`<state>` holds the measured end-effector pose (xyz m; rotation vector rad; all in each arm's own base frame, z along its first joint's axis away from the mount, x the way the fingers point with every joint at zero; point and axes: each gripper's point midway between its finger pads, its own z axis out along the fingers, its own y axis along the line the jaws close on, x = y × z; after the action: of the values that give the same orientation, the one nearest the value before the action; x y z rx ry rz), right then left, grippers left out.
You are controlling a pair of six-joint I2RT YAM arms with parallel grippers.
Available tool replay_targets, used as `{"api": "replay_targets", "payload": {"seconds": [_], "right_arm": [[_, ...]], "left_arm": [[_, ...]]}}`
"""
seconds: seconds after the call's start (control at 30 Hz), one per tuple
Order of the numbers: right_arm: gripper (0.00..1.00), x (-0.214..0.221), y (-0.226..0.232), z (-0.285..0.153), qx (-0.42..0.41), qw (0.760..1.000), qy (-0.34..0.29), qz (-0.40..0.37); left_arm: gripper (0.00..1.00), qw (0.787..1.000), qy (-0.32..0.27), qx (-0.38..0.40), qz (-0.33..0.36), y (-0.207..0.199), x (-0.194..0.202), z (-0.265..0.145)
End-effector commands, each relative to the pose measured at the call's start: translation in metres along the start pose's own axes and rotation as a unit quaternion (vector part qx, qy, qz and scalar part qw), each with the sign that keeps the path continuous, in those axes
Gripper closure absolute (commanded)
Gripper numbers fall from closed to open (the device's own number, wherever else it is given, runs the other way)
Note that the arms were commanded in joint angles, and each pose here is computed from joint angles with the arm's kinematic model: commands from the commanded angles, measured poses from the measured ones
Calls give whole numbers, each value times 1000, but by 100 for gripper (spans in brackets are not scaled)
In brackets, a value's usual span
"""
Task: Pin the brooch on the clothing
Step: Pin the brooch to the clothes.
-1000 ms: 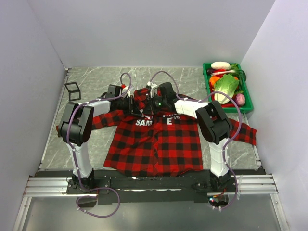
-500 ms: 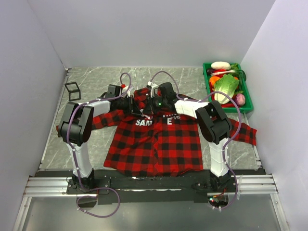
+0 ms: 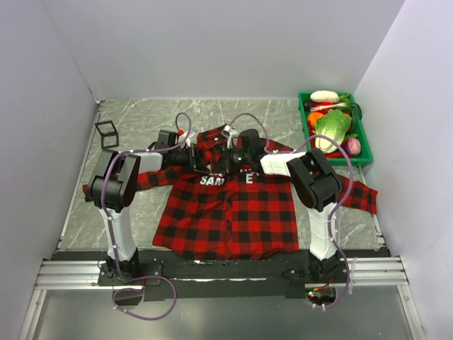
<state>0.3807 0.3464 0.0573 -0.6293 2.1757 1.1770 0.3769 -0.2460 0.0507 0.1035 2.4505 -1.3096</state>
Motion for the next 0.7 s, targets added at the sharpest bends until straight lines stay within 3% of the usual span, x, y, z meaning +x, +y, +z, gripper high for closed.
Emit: {"api": "replay_targets", "payload": {"seconds": [0.0, 0.2, 0.37, 0.5, 0.57, 0.67], "right_arm": [[82, -21, 6, -7, -23, 998, -51, 14], [80, -28, -6, -15, -33, 994, -85, 60], [71, -17, -17, -12, -13, 997, -53, 55], [65, -18, -10, -14, -42, 995, -61, 60], [55, -17, -6, -14, -49, 995, -60, 63], [52, -21, -3, -16, -54, 994, -73, 67]], "left_arm": [[99, 999, -12, 51, 7, -8, -8, 0], [99, 997, -18, 73, -11, 0, -5, -4], [99, 997, -26, 74, -2, -2, -16, -8], [99, 994, -45, 96, 0, -11, -22, -13], [99, 993, -52, 106, 1, -15, -24, -14], [99, 992, -53, 114, -1, -19, -24, -14]]}}
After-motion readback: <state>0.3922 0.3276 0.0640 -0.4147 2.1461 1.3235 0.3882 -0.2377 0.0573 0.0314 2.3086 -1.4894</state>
